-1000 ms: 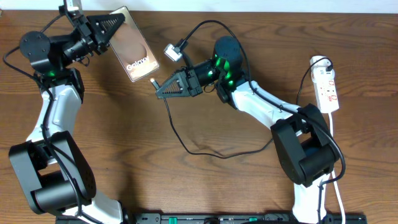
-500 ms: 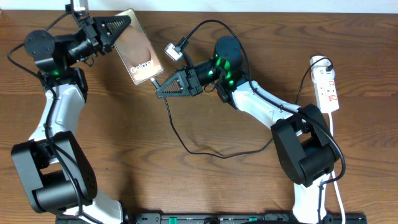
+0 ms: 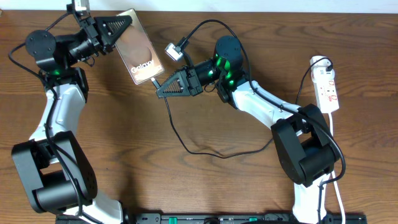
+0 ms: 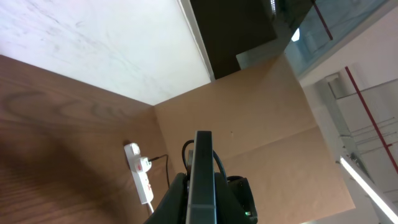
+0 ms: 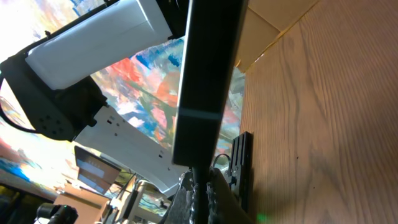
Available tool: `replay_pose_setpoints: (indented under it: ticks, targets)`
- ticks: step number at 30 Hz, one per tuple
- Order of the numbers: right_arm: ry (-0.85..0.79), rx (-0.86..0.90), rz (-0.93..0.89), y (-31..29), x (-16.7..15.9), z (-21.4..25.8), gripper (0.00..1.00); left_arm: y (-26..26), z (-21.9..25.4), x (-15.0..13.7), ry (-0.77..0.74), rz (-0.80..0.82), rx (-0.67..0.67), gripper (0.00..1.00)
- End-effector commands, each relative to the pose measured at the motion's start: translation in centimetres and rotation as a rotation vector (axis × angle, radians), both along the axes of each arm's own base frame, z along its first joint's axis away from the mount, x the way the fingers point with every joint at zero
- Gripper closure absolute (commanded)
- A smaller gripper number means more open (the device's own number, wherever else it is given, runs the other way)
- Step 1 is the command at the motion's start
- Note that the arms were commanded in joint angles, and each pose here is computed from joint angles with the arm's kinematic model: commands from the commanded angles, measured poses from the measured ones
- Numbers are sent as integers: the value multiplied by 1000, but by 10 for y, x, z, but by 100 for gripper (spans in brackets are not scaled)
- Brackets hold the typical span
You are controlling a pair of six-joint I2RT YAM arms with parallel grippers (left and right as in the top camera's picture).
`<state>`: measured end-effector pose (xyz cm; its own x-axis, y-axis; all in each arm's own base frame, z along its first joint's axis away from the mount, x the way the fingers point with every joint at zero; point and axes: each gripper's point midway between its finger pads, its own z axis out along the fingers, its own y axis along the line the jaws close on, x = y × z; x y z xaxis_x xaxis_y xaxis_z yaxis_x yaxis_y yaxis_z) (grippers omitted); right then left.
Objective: Plug charger to phone and switch on socket
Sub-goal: 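Push the black cable plug into the phone's bottom port with the right gripper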
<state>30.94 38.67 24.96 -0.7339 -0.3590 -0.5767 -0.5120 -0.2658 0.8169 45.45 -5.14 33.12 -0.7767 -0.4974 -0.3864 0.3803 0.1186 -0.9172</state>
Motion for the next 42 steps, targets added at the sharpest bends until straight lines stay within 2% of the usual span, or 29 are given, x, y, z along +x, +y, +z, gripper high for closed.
replay_pose_setpoints:
  ticks: [1, 19, 30, 37, 42]
  targets:
    - [9, 0, -27, 0, 7, 2, 99, -9, 9, -5, -39, -33, 19, 93]
    - [18, -2, -39, 1, 9, 2, 99, -15, 2, -11, -45, -76, 41, 93]
    - [78, -3, -169, 10, 29, 5, 99, -17, 7, 2, -41, 2, 1, 93]
    - [70, 20, -186, 10, 32, 13, 99, -38, 4, -8, -63, -84, 32, 92]
    - [59, 28, -175, 5, 32, 16, 99, -47, -5, -30, -73, -220, 86, 93]
